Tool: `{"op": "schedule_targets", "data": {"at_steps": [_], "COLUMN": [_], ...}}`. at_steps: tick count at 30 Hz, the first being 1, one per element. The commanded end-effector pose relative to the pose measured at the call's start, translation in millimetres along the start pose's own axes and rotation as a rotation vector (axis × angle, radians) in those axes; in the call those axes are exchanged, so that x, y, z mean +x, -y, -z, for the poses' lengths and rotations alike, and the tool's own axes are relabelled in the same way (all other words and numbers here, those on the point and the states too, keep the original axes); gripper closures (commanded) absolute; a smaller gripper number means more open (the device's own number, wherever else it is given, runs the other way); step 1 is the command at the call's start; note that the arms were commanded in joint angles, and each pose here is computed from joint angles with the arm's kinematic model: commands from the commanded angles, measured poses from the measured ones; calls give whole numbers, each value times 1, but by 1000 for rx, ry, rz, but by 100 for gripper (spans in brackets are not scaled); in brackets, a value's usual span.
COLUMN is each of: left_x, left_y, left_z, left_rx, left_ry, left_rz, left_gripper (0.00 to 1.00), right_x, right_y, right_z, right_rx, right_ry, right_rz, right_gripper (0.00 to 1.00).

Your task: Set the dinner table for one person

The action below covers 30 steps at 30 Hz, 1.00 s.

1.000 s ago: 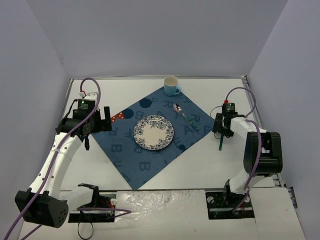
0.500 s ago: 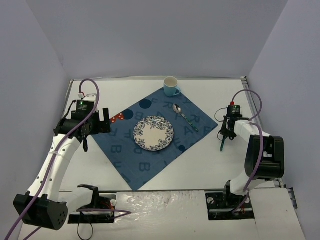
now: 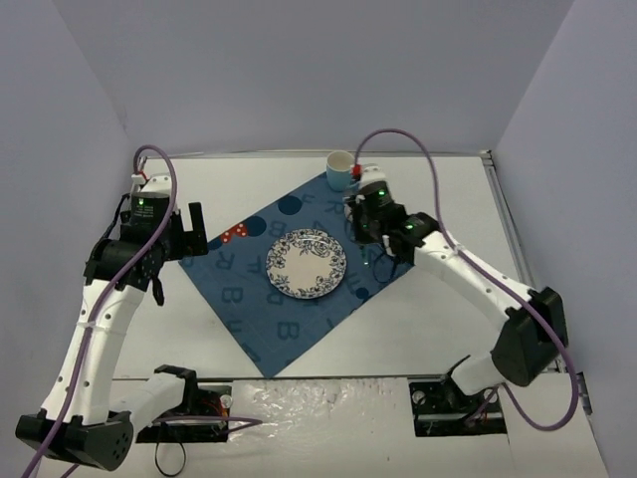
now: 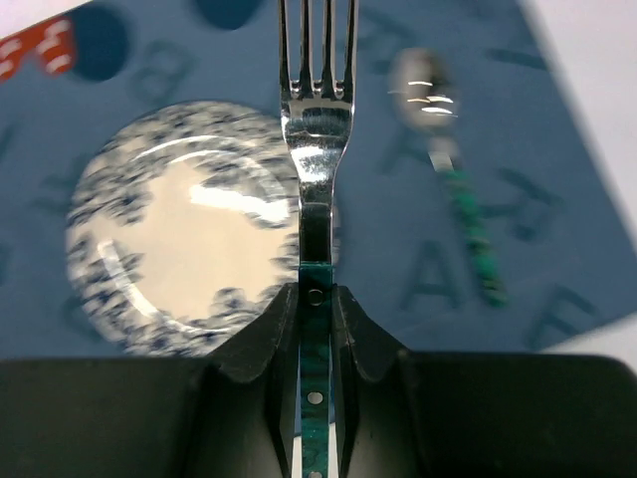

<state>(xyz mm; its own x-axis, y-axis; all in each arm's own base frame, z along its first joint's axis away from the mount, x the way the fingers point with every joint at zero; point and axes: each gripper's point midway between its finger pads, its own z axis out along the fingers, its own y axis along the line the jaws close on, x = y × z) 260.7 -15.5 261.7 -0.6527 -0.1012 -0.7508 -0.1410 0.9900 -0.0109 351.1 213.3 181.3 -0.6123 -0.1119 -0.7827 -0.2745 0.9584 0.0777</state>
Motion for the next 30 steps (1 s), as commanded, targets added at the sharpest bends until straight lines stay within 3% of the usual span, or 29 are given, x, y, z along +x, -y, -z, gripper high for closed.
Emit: {"op": "schedule_targets", "data": {"at_steps": [1,7,12,30], "left_x": [-14,-16,-14,-3], "left_y": [-14,-20,-25,-27], "left_z": [27,47,59,64], "left_rx": [-39,-37,-49,-40], "left_ry": [88,135,150,140], "left_rz": [57,96,103,98], "left_gripper": [3,3,3,3], "right_x": [13,63,110,150], "right_y": [-114,-214,-261,-280], "right_z": [-4,-24,-40,-50], "right_rx": [-176,-295,-337,-305], "right_ry": [-43,-133,-207,-291], "right_rz": [94,204,260,246], "right_gripper": [100,100,100,100]}}
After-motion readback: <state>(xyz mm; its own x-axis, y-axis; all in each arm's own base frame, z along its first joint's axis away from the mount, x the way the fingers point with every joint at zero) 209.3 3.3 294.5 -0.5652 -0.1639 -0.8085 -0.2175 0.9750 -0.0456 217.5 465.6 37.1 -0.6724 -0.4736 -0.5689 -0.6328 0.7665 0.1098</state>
